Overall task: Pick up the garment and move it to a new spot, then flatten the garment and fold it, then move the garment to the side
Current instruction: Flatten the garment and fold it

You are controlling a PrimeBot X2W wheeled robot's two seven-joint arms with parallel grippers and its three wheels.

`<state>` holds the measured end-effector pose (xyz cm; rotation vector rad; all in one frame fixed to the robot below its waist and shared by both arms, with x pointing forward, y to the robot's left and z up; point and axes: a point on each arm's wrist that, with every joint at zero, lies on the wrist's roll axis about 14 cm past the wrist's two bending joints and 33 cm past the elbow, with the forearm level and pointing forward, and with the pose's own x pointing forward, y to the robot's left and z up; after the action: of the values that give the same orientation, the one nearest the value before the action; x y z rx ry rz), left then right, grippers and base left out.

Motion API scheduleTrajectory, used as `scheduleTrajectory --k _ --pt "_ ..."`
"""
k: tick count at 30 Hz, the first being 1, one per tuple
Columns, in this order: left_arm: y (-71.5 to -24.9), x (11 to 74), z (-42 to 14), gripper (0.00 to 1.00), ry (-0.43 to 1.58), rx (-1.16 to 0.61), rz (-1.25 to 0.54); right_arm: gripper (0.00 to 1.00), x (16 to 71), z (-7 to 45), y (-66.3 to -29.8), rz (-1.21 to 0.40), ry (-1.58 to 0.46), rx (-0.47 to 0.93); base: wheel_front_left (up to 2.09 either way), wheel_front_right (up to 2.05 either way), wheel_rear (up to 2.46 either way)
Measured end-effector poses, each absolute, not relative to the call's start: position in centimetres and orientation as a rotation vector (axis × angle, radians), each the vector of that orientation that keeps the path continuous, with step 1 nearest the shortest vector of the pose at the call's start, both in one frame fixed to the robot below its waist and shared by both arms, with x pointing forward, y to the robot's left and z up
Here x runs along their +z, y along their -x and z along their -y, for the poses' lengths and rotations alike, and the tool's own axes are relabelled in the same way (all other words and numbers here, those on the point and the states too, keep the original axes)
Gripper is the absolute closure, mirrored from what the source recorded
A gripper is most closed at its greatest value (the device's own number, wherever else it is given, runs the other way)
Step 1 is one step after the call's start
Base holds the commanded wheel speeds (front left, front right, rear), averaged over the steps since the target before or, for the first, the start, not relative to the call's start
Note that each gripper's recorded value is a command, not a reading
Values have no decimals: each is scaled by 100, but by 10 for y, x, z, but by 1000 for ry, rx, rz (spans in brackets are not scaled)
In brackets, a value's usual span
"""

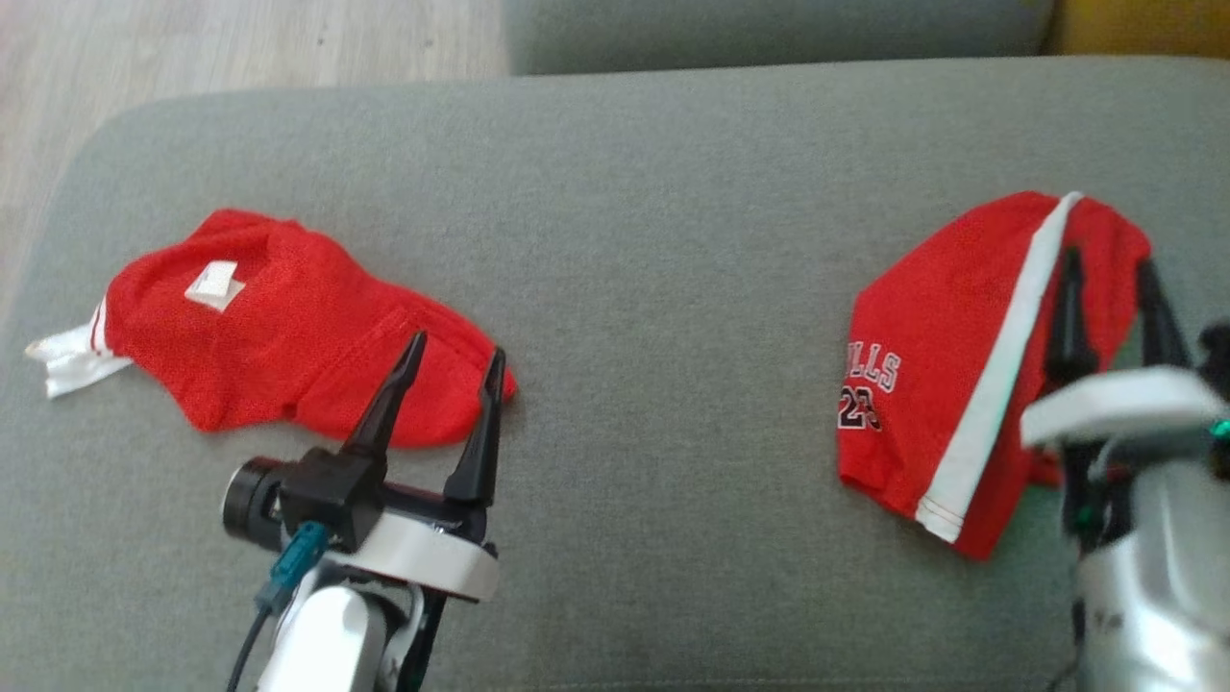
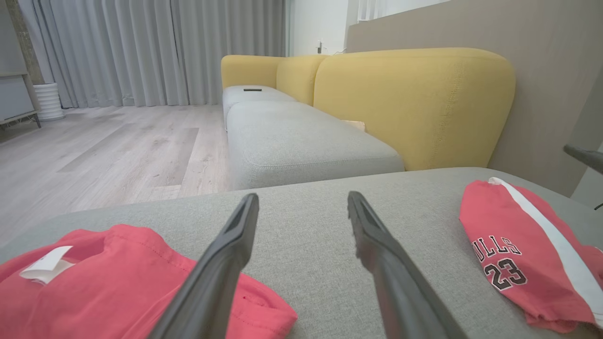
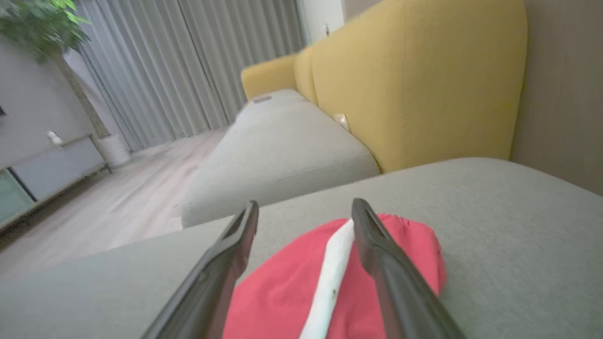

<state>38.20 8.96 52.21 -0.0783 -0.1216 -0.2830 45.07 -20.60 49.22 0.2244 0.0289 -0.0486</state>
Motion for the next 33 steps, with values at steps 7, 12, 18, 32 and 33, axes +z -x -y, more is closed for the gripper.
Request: scheduleTrajectory --k 7,12,18,32,33 --pt "-388 510 -93 0 88 -282 86 0 447 221 -493 -311 -269 -135 0 0 0" --pt "-392 504 -96 0 86 -276 69 0 425 219 -510 -449 -284 -162 0 0 0" --pt "-395 498 -101 0 97 -260 51 0 398 216 -514 -569 -336 -195 0 0 0" --pt "-396 513 -99 0 103 -260 93 100 478 249 -546 -224 -197 -233 0 0 0" --pt "-395 515 -99 0 102 -258 99 100 492 250 -550 -182 -174 -225 0 0 0"
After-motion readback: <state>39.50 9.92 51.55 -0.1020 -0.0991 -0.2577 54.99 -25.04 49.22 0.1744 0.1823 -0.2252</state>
